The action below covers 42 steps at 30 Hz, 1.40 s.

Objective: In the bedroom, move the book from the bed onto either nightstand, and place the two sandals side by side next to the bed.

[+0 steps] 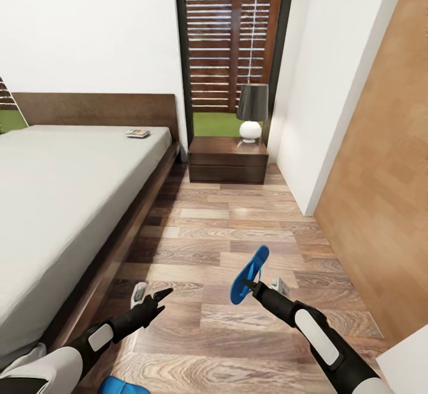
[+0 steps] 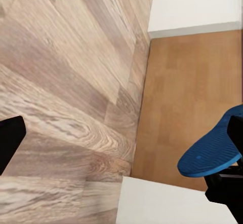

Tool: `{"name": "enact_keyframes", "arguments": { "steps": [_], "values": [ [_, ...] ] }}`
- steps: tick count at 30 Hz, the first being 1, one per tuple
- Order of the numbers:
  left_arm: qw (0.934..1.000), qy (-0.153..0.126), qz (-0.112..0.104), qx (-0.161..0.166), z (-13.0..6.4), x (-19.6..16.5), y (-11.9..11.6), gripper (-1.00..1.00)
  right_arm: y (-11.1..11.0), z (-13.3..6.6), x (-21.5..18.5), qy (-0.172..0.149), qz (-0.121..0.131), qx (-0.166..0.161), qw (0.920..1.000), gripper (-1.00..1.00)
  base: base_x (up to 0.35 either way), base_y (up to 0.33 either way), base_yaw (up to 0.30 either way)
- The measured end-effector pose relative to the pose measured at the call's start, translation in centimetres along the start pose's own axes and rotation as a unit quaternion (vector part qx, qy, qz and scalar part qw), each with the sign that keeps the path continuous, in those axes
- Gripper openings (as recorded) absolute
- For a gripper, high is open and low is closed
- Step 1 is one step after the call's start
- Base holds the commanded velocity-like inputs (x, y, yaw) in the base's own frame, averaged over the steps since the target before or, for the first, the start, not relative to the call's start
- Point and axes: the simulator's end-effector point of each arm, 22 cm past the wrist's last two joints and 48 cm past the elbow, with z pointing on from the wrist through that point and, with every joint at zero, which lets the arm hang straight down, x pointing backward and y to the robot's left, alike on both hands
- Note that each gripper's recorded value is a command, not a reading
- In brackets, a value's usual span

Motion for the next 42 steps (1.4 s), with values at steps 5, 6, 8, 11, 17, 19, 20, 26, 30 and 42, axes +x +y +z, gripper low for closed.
{"name": "enact_keyframes", "arguments": {
  "steps": [5, 6, 8, 11, 17, 19, 20, 26, 30, 42],
  "values": [
    [0.9999, -0.004, 0.006, 0.007, -0.2, -0.4, -1.1, 1.00, 0.9, -0.4, -0.6, -0.006, -0.006, -0.006, 1.0000, -1.00, 0.000, 0.000, 0.000],
    [0.9999, -0.005, 0.008, 0.008, -0.2, -0.5, -1.3, 1.00, 1.1, -0.5, -0.7, -0.007, -0.007, -0.007, 0.9999, -1.00, 0.000, 0.000, 0.000],
    [0.9999, -0.006, 0.010, 0.011, -0.3, -0.6, -1.8, 1.00, 1.5, -0.7, -0.9, -0.009, -0.009, -0.009, 0.9999, -1.00, 0.000, 0.000, 0.000],
    [0.9997, -0.009, 0.014, 0.015, -0.5, -0.9, -2.4, 1.00, 2.1, -0.9, -1.3, -0.013, -0.012, -0.014, 0.9998, -1.00, 0.000, 0.000, 0.000],
    [0.9994, -0.013, 0.022, 0.023, -0.8, -1.3, -3.7, 1.00, 3.6, -1.4, -1.9, -0.021, -0.019, -0.026, 0.9992, -1.00, 0.000, 0.000, 0.000],
    [0.9993, -0.015, 0.024, 0.025, -0.9, -1.4, -4.1, 1.00, 4.1, -1.5, -2.1, -0.024, -0.021, -0.030, 0.9990, -1.00, 0.000, 0.000, 0.000],
    [0.9992, -0.016, 0.026, 0.026, -0.9, -1.5, -4.3, 1.00, 4.3, -1.6, -2.1, -0.025, -0.022, -0.031, 0.9990, -1.00, 0.000, 0.000, 0.000],
    [0.9986, -0.020, 0.034, 0.034, -1.3, -1.9, -5.6, 1.00, 5.8, -2.0, -2.5, -0.031, -0.026, -0.039, 0.9984, -1.00, 0.000, 0.000, 0.000],
    [0.9982, -0.024, 0.039, 0.040, -1.5, -2.2, -6.5, 1.00, 6.6, -2.3, -2.9, -0.037, -0.029, -0.044, 0.9979, -1.00, 0.000, 0.000, 0.000],
    [0.9969, -0.031, 0.051, 0.051, -2.1, -2.8, -8.4, 1.00, 8.2, -3.3, -3.9, -0.049, -0.038, -0.055, 0.9966, -1.00, 0.000, 0.000, 0.000]
  ]
}}
